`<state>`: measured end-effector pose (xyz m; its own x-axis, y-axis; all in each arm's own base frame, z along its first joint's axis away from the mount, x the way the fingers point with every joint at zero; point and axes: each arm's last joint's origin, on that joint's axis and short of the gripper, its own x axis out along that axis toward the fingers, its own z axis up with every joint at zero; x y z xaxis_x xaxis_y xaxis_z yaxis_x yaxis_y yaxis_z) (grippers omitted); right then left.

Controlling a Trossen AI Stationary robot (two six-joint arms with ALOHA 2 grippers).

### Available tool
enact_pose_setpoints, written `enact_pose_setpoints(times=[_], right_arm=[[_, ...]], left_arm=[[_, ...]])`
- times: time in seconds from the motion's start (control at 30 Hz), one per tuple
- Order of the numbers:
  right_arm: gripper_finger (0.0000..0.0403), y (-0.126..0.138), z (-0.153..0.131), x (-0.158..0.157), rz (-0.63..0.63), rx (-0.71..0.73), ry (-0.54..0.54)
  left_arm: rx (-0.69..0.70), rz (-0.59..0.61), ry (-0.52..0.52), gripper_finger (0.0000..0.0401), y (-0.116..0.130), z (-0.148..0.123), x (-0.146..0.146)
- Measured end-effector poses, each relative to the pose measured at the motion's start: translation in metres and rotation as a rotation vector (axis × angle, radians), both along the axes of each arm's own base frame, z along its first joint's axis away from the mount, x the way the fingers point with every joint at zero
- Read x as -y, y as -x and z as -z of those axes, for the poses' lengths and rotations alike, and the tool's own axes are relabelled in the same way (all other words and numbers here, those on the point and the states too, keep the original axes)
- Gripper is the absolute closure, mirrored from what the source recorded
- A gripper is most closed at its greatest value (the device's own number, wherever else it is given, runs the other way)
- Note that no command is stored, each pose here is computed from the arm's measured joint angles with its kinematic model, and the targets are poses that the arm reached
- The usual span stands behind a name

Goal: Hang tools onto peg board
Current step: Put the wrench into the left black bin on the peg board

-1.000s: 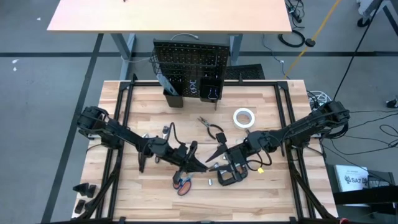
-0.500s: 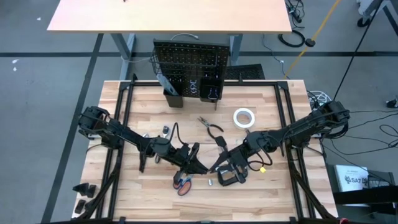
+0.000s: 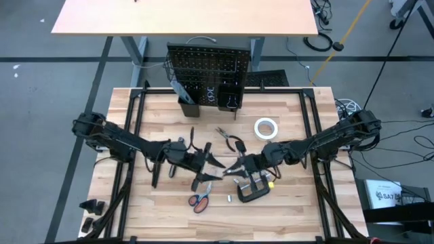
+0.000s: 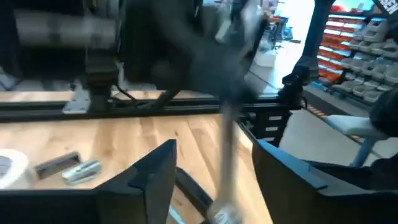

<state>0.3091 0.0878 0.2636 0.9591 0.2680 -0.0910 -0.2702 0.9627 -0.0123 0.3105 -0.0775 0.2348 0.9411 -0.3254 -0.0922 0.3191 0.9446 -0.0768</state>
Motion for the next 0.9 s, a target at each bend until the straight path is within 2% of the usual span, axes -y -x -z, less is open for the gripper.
enact_pose_setpoints(times=[0.17,0.37,0.57,0.9], right_arm=[[0.0397,-0.003,0.0,0.011,0.099,-0.015,-0.051],[0.0397,-0.004,0.0,0.014,0.135,-0.018,-0.076],[0.0397,-0.004,0.001,0.016,0.223,-0.02,-0.07],[0.0398,-0.013,0.011,0.021,0.246,-0.017,-0.078]], left_arm=[[-0.039,-0.075,-0.043,0.0182,0.006,-0.003,-0.003],[-0.078,-0.18,-0.068,0.0182,0.006,0.0,-0.006],[-0.045,-0.193,-0.052,0.0183,0.005,-0.003,-0.007],[-0.057,-0.234,-0.034,0.0237,0.004,-0.002,-0.015]])
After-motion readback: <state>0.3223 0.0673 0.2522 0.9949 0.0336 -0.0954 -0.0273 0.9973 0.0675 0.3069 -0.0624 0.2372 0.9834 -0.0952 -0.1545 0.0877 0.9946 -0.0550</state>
